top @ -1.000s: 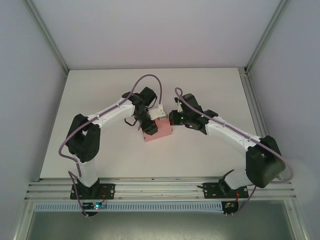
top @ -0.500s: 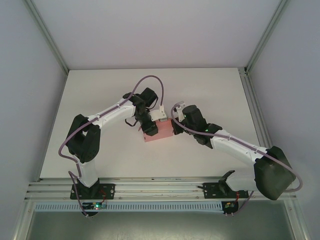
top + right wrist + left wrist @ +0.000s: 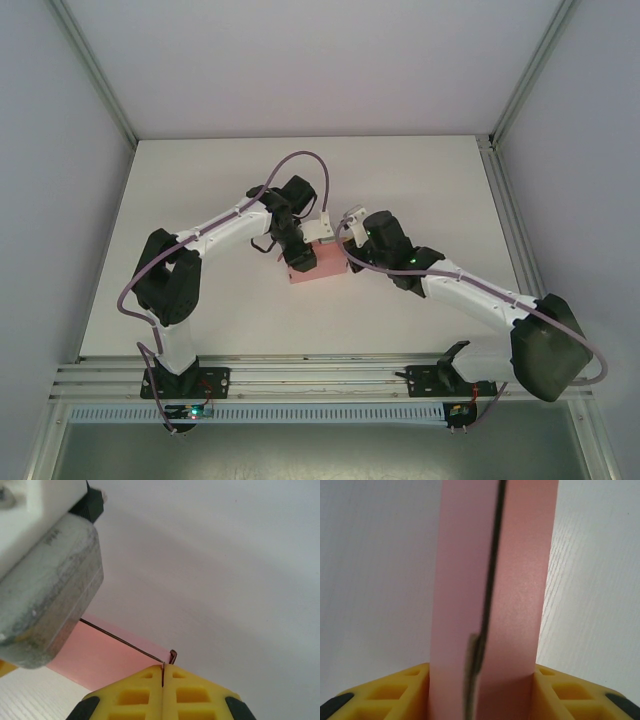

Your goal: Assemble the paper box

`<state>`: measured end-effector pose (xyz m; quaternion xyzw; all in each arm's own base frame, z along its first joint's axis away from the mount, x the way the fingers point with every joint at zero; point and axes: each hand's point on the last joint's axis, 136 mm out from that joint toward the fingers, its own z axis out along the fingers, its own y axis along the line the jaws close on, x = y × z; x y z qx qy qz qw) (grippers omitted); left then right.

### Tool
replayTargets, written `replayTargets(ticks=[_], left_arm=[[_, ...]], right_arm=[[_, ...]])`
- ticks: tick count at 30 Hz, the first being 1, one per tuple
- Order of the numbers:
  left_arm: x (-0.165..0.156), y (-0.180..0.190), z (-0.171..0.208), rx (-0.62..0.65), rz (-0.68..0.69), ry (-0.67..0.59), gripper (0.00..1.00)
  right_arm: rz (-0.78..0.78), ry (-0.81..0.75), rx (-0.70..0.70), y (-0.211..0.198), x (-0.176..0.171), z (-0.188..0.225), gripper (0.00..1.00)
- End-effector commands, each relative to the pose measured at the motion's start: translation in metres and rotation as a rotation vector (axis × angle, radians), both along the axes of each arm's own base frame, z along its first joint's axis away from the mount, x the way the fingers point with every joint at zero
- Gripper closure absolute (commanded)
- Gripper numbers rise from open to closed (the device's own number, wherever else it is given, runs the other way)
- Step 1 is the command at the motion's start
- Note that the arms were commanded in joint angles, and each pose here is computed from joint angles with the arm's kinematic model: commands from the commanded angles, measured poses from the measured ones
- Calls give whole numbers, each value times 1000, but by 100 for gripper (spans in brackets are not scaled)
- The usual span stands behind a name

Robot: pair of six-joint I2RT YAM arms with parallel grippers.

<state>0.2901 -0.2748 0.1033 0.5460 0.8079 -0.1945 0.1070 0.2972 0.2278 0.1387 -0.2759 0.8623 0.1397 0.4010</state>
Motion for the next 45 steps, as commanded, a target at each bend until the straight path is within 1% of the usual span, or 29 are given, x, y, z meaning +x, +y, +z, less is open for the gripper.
replayTargets(ticks=[1,3,8,9,10,14,18,19,20,23,25,26,27,29,31,34,36,39,41,42,43,45], left_arm=[[9,-8,0,-17,-21,-36,54],[8,-7,0,-17,-31,-35,54],[13,-11,4,-30,-10,-44,53],[13,-12,5,-35,-7,-44,53],[15,-13,6,-41,2,-45,50],[18,-17,14,-64,22,-58,48],[20,-18,23,-75,44,-60,39],[19,-18,26,-79,47,-59,34],[18,-18,30,-85,52,-62,31],[19,-18,45,-111,85,-95,21],[19,-16,56,-133,112,-120,18],[20,-15,62,-143,132,-132,9],[20,-13,68,-146,157,-140,8],[19,-3,74,-128,224,-155,8],[19,12,73,-81,312,-169,10],[8,36,67,-11,443,-143,13],[-5,45,61,-7,491,-115,13],[-17,47,61,-42,559,-90,14],[-21,44,64,-82,590,-64,20],[-20,43,64,-93,604,-64,26],[-18,44,63,-98,621,-68,28],[-15,43,60,-87,647,-54,39]], right_arm=[[58,70,-117,-12,-25,-26,100],[61,65,-127,-15,-26,-27,100],[39,76,-91,-12,-26,-30,100],[24,75,-93,-12,-25,-31,100],[14,62,-96,-12,-24,-31,100],[0,27,-76,-7,-23,-33,100],[-62,-6,-67,-12,-18,-24,100],[-76,-14,-57,-13,-17,-20,100],[-78,-16,-51,-13,-18,-17,100],[-94,-27,-31,-13,-17,-8,100],[-114,-29,-26,-15,-16,-5,100],[-115,-25,-26,-15,-16,-4,100],[-118,-23,-28,-15,-16,-3,100],[-126,-14,-29,-15,-15,-4,100],[-151,-11,-32,-17,-14,-4,100],[-208,-1,-51,-22,-11,-5,100],[-230,-9,-71,-23,-10,-4,100],[-271,-29,-93,-24,-8,-1,100],[-302,-39,-109,-25,-7,1,100],[-305,-43,-106,-23,-7,2,100],[-301,-44,-102,-20,-7,2,100],[-311,-48,-104,-18,-7,3,100]])
